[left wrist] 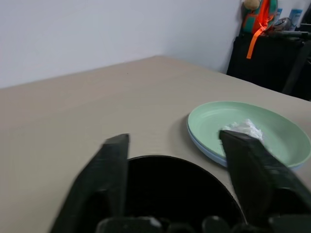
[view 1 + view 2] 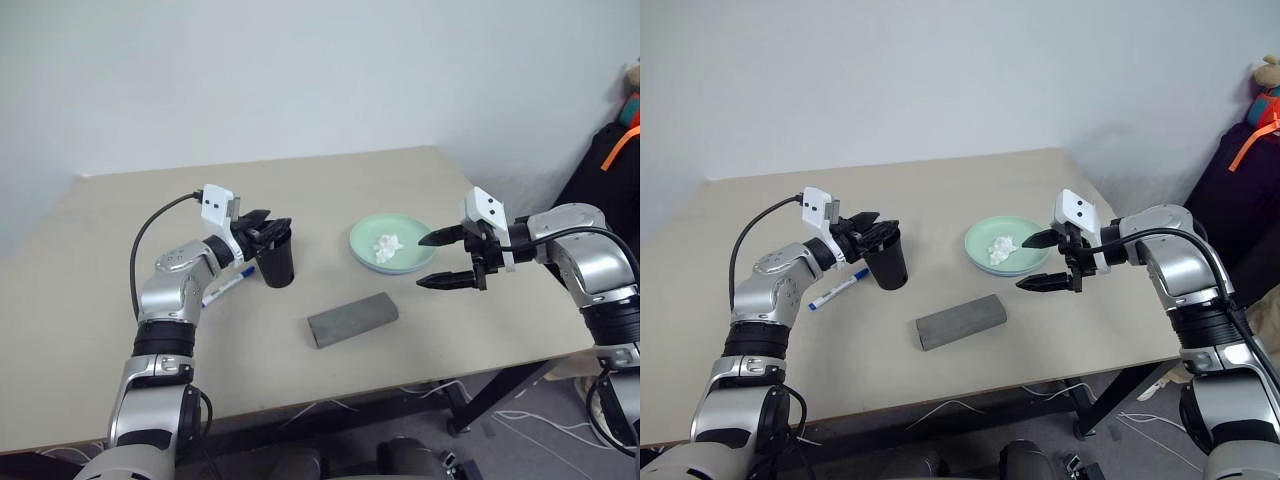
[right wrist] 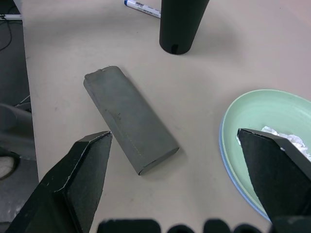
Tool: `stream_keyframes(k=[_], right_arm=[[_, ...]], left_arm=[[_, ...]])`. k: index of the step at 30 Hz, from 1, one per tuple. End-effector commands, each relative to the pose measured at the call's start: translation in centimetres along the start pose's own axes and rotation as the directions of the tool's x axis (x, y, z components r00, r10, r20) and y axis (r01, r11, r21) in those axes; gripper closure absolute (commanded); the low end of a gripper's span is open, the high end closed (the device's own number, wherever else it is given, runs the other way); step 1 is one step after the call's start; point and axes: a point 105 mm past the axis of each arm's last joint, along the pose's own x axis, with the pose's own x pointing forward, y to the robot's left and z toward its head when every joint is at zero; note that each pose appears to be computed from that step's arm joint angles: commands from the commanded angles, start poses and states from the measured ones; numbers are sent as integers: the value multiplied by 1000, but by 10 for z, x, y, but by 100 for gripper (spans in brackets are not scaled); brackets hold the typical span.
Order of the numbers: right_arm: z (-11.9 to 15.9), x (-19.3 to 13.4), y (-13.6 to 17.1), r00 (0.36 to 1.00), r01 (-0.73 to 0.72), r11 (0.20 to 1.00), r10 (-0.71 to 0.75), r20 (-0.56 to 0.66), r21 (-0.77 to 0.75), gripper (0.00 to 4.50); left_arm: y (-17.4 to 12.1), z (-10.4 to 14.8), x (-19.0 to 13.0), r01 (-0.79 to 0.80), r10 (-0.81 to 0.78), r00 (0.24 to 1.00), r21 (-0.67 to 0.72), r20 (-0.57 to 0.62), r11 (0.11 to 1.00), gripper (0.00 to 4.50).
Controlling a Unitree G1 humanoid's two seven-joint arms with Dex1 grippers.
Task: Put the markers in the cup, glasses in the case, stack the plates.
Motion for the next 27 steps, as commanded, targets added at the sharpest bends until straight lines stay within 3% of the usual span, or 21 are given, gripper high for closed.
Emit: stream_keyframes(k=[1,2,8,11,14,21,27], right_arm=[[18,-7,-4,999,25,998,-23,44,-52,0],[18,-7,-4,999,25,998,-23,45,-52,0],[18,-7,-4,999,25,998,-23,45,-52,0],[18,-9,-5,999,30,998,-28,43,-52,0],[17,-11,-5,999,34,998,-32,43,-49,0],[17,-11,-5,998,36,998,-33,44,-47,0],[17,-10,-5,998,34,998,-32,45,-47,0]], left_arm=[[-2,20,-2,15,-17,999,45,48,999,25],[-2,21,-2,16,-18,999,45,49,999,1],[-2,22,-3,17,-19,999,45,50,999,1],[3,56,-25,95,-99,995,125,24,988,1],[23,63,-52,119,-104,991,195,-86,974,1],[73,39,-90,64,41,943,301,-329,951,1],[88,8,-91,41,103,901,320,-421,946,1]])
